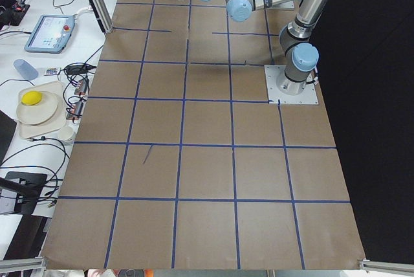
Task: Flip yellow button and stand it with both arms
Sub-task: 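Carry the yellow button toward the green button with the right gripper while left withdraws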
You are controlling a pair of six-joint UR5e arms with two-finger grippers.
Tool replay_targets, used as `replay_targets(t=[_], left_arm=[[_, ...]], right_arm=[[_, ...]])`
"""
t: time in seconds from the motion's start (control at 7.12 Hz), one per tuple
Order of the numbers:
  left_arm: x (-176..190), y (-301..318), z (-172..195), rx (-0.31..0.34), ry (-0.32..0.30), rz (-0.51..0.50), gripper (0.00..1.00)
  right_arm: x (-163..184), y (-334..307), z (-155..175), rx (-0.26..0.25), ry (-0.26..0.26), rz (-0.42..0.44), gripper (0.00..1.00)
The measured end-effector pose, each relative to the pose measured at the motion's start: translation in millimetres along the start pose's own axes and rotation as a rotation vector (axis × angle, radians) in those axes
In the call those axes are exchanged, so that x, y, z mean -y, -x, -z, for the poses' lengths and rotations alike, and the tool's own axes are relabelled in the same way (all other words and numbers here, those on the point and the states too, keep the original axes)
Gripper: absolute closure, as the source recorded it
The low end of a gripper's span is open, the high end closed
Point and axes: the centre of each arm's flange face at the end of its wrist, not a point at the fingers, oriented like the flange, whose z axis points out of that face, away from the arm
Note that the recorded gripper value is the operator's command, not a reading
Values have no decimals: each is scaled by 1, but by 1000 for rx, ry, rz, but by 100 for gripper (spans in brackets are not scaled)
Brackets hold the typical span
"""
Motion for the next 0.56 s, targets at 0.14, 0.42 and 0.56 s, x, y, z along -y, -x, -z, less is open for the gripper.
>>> replay_targets(t=[0.14, 0.42, 0.56], left_arm=[[2, 3, 4, 104, -5, -14, 11], [7, 12, 13, 312, -18, -47, 7], [19, 23, 18, 466, -30, -74, 5]], right_arm=[[4, -9, 1, -73, -70, 6, 70], [24, -35, -5, -265, -210, -14, 72], [40, -54, -5, -383, -295, -39, 73]])
